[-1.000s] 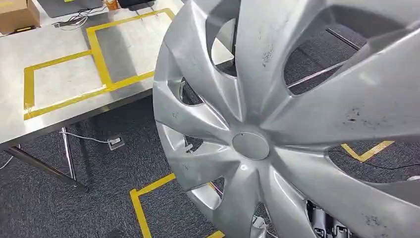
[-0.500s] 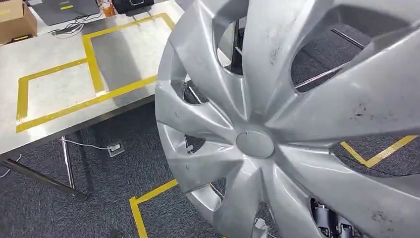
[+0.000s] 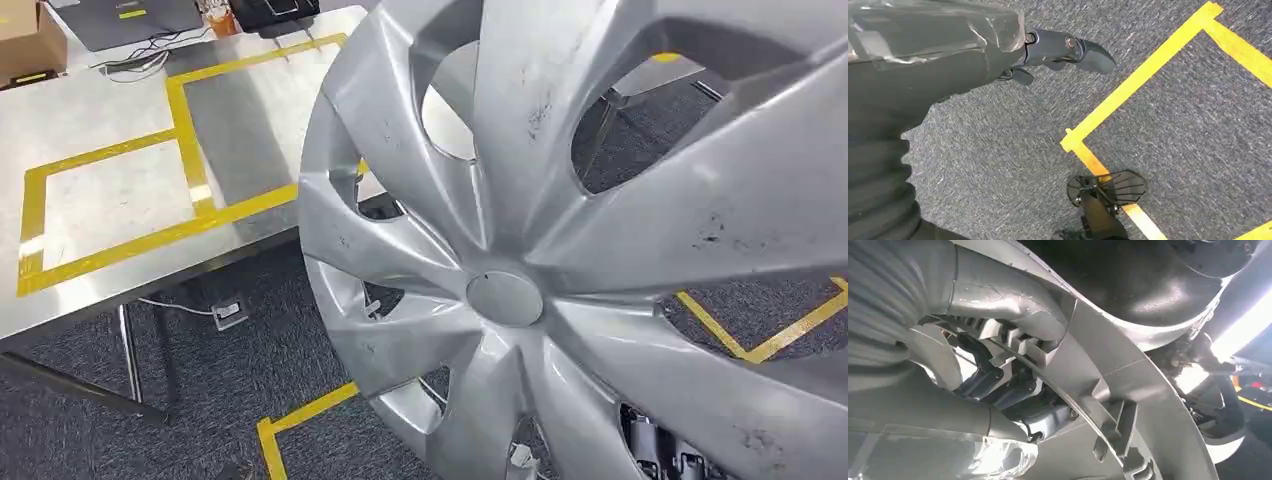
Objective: Take the parts from the cabinet and place them on the table.
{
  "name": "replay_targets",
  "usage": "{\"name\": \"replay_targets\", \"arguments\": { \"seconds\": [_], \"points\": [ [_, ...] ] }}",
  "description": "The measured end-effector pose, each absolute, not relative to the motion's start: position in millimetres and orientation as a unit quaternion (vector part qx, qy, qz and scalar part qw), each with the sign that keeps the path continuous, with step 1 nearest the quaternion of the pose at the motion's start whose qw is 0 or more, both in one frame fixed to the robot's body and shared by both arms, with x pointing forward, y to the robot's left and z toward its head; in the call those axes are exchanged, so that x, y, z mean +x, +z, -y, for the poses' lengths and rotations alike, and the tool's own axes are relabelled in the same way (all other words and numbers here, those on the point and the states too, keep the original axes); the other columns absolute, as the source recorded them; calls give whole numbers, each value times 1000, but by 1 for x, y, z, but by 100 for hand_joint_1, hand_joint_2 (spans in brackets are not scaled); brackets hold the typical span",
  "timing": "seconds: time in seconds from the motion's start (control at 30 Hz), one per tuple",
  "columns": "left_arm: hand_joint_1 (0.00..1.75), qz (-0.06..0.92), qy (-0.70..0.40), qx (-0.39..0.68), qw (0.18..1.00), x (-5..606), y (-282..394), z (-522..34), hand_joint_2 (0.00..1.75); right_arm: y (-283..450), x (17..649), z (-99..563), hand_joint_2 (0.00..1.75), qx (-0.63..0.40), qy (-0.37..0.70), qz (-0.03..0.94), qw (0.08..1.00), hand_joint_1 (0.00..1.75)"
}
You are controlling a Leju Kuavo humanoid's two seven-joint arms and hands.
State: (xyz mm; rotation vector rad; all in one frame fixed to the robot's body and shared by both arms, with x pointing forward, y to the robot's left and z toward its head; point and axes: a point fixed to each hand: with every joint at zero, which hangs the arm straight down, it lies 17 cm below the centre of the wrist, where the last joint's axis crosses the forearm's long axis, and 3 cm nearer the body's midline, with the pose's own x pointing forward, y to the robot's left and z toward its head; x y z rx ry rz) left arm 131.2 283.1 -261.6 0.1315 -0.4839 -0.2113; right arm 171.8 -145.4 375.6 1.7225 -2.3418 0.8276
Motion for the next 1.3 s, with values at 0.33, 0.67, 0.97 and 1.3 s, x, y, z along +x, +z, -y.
{"name": "replay_targets", "arguments": {
  "seconds": [0.33,0.67,0.97,1.3],
  "points": [
    [0,237,-111,62,963,130,-262,-279,175,371,169,143,175,564,285,772,67,175],
    [0,239,-115,64,962,133,-261,-281,175,378,167,144,175,549,285,784,56,175],
    [0,247,-117,64,960,140,-258,-280,175,382,166,145,175,540,290,789,47,175],
    [0,246,-113,62,961,138,-259,-278,175,382,167,146,175,537,293,790,48,175]
  ]
}}
